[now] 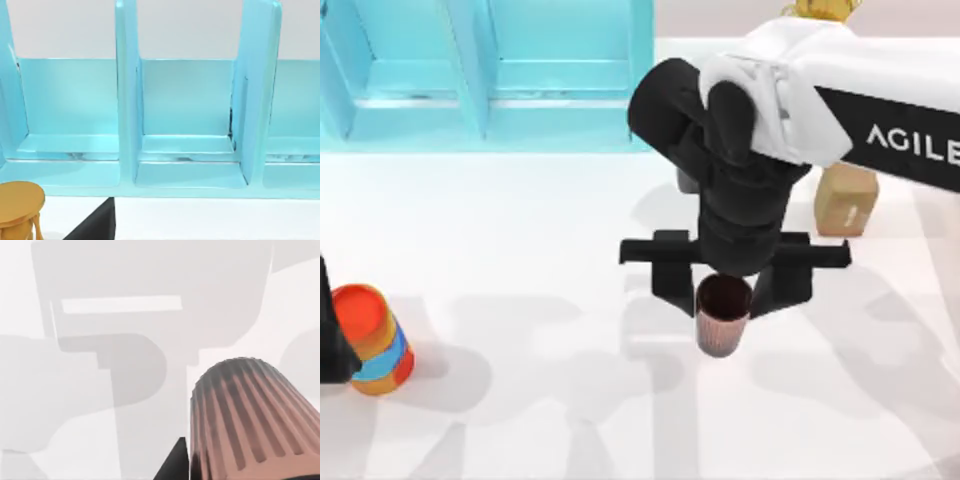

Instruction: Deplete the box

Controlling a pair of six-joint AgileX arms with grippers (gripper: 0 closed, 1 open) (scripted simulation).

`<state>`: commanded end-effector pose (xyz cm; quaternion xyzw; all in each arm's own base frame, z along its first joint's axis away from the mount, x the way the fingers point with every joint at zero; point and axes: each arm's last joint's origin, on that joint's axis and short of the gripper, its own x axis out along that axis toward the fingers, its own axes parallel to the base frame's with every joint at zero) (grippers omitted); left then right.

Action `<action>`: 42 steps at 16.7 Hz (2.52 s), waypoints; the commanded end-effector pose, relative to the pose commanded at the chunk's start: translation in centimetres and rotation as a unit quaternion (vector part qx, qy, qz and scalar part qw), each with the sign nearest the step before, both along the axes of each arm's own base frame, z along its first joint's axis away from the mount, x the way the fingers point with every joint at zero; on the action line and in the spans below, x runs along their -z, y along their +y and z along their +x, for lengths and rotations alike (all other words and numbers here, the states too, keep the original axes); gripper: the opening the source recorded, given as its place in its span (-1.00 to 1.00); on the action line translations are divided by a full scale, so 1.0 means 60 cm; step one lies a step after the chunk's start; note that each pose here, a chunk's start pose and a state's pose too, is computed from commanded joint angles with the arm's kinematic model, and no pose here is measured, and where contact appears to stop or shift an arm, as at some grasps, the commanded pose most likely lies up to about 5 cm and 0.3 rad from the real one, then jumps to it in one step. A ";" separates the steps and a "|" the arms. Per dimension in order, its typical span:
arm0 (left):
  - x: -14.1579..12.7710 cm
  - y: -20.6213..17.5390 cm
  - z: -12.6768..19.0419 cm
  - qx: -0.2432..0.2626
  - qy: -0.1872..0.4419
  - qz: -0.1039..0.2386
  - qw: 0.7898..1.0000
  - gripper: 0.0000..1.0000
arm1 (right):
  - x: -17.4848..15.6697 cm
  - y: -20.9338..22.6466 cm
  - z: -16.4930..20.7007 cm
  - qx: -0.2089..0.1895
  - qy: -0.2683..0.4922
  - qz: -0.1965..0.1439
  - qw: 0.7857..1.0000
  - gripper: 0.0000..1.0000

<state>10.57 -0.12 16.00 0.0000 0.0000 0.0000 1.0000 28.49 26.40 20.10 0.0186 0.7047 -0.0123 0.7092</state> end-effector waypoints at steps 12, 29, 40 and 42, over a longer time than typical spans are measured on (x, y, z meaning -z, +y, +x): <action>0.000 0.000 0.000 0.000 0.000 0.000 1.000 1.00 | 0.075 0.001 -0.001 0.000 0.000 0.000 1.000 -1.00; 0.000 0.000 0.000 0.000 0.000 0.000 1.000 1.00 | 0.075 0.001 -0.001 0.000 0.000 0.000 1.000 1.00; 0.000 0.000 0.000 0.000 0.000 0.000 1.000 1.00 | 0.044 0.005 0.004 0.000 -0.005 0.005 1.000 1.00; 0.000 0.000 0.000 0.000 0.000 0.000 1.000 1.00 | 0.011 0.008 0.005 -0.001 -0.008 0.007 1.000 1.00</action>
